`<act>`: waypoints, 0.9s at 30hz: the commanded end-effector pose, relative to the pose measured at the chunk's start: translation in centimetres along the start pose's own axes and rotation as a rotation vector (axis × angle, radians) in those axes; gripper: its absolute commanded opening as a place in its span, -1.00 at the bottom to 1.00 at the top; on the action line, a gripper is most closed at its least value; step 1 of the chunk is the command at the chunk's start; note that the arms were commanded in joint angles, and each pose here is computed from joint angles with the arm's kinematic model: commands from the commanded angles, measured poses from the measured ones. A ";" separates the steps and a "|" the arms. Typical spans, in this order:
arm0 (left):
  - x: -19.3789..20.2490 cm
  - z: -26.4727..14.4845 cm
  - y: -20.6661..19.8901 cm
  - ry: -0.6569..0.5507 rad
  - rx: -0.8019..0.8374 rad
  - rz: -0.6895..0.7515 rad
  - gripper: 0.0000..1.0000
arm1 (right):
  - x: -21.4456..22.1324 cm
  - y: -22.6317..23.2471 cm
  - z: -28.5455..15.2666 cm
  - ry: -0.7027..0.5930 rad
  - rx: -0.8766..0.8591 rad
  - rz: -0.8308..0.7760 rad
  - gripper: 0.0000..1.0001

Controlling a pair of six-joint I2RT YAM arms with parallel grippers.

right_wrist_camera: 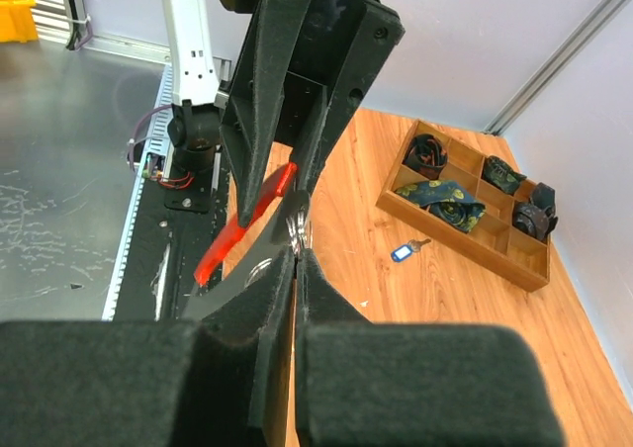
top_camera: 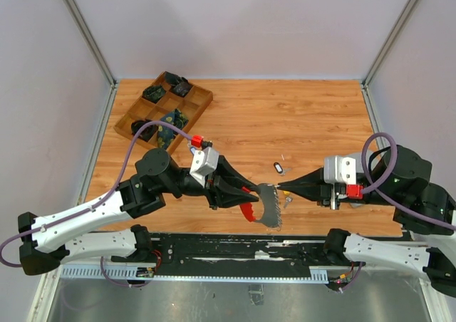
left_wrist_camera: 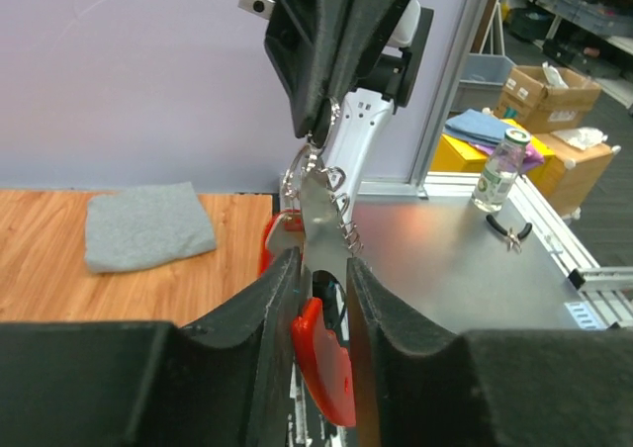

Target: Put the keys on the keyring

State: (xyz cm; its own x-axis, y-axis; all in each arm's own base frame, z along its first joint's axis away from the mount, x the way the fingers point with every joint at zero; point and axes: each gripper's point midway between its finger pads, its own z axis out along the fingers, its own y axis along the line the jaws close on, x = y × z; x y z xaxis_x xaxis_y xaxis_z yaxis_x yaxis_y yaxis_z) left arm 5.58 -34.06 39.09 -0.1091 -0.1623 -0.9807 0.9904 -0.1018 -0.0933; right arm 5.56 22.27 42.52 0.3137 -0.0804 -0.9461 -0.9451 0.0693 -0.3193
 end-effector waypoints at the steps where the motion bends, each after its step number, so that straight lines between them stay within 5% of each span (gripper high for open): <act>1: -0.9 0.0 0.3 -0.031 -0.024 0.013 -0.32 | -0.7 -0.4 -0.8 0.024 0.030 0.031 -0.99; 8: -1.0 -0.8 1.9 -0.018 -0.135 0.037 -0.14 | 1.9 -1.6 -1.3 0.255 0.077 0.104 -0.99; 19: -1.9 -2.2 4.2 -0.005 -0.291 0.080 0.15 | 10.1 -3.1 -2.0 0.784 0.231 0.306 -0.99; 27: -1.7 -2.7 4.2 0.004 -0.305 0.080 0.22 | 9.0 -3.1 -0.5 0.688 0.208 0.346 -0.99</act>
State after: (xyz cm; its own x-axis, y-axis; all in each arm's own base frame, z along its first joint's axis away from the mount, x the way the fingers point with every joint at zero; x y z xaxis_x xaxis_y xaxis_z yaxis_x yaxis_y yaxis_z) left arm 10.15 -32.32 38.21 -0.0625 -0.1196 -0.9909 0.9773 0.1940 -0.0850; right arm 11.56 21.38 32.33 -0.2044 -0.7017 -0.6826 -0.9302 0.3564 -0.0878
